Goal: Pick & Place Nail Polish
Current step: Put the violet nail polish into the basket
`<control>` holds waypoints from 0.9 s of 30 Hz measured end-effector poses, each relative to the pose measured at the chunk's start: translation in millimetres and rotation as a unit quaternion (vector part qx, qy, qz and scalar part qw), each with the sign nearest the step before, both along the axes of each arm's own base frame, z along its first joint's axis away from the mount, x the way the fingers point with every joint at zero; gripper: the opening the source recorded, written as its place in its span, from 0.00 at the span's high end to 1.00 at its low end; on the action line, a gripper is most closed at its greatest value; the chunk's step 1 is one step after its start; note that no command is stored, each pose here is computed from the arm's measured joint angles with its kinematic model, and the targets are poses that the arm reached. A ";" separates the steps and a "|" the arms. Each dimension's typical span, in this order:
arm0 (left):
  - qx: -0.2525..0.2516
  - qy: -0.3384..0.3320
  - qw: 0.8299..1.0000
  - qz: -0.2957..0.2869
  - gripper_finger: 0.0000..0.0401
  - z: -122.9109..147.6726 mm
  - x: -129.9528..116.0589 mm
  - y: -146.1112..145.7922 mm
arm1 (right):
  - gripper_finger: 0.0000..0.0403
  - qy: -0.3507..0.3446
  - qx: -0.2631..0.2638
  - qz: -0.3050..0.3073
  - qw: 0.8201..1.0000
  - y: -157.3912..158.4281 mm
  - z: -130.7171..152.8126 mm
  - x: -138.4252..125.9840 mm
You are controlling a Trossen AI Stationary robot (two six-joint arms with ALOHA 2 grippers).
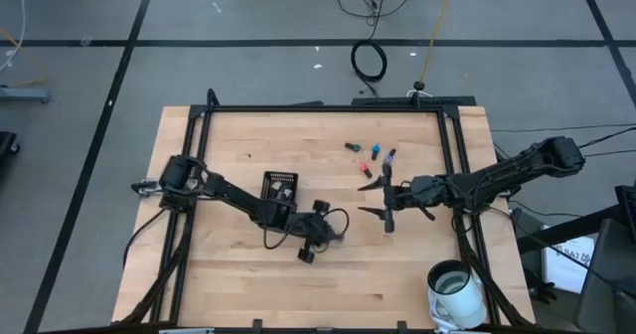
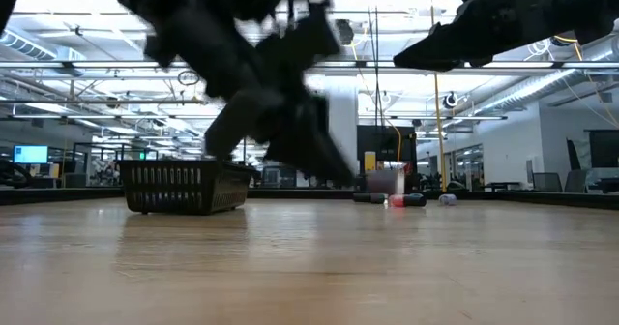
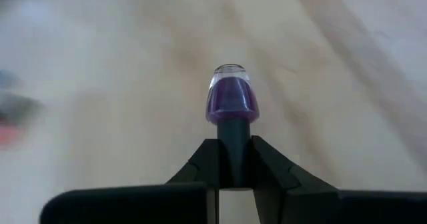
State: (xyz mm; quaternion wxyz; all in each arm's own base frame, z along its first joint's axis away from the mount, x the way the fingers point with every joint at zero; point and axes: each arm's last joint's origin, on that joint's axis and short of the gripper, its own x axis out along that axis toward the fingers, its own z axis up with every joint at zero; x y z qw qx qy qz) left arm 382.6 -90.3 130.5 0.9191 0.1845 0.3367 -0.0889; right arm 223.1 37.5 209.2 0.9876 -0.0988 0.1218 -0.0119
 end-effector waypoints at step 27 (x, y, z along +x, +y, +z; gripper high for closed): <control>0.313 -0.106 0.939 0.092 0.91 86.8 -9.3 30.3 | 0.37 -0.094 0.248 -0.017 0.964 -34.2 -18.4 37.7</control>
